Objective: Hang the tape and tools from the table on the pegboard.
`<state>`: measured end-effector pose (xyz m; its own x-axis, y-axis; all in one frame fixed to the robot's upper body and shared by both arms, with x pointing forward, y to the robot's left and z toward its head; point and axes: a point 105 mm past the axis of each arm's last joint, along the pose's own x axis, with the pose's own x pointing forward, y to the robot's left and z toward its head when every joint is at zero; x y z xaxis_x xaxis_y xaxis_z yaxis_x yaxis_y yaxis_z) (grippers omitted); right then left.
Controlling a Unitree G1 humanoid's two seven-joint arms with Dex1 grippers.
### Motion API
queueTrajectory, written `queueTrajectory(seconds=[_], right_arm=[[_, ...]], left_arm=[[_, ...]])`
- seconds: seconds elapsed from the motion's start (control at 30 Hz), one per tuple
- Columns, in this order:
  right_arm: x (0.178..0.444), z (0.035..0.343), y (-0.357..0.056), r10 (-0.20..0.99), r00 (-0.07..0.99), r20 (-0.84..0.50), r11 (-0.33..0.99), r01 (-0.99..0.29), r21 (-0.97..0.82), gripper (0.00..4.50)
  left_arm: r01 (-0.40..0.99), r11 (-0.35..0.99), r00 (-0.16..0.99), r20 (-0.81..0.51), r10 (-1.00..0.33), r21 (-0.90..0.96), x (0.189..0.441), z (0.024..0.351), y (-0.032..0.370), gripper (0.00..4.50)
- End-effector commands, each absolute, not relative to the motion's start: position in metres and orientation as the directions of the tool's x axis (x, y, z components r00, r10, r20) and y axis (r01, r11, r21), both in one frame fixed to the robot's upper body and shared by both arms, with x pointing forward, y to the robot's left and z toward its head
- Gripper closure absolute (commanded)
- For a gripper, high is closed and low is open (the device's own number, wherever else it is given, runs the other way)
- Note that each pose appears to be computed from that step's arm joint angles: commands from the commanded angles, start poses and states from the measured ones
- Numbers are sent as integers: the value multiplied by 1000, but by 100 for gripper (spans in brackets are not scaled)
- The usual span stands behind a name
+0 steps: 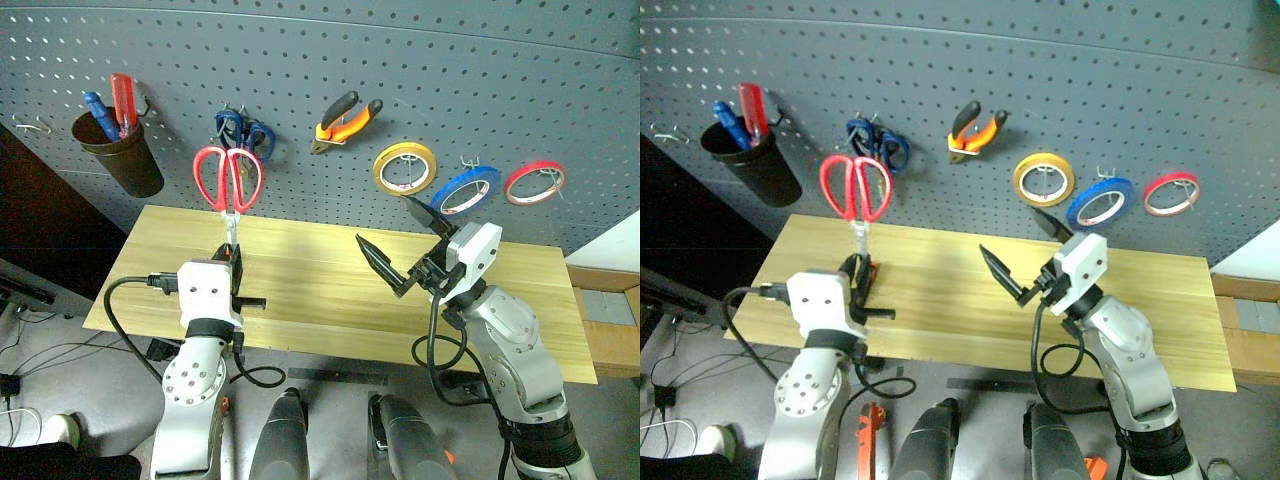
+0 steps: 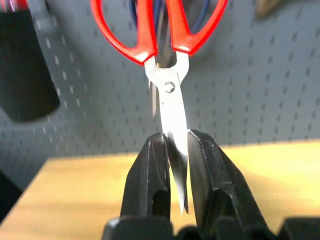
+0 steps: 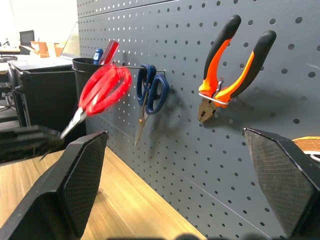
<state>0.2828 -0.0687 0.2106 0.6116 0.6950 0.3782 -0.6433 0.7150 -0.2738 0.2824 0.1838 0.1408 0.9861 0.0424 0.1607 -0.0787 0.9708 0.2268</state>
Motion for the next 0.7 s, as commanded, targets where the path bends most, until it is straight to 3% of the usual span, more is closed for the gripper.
queueTrajectory(seconds=[0.03, 0.7], right_arm=[[276, 220, -69, 695, 590, 410, 713, -637, -292, 0], [278, 219, -69, 697, 591, 406, 713, -634, -300, 0]], left_arm=[[-93, 969, 981, 189, 49, 230, 282, 148, 186, 425], [-77, 971, 978, 204, 31, 224, 283, 151, 182, 425]])
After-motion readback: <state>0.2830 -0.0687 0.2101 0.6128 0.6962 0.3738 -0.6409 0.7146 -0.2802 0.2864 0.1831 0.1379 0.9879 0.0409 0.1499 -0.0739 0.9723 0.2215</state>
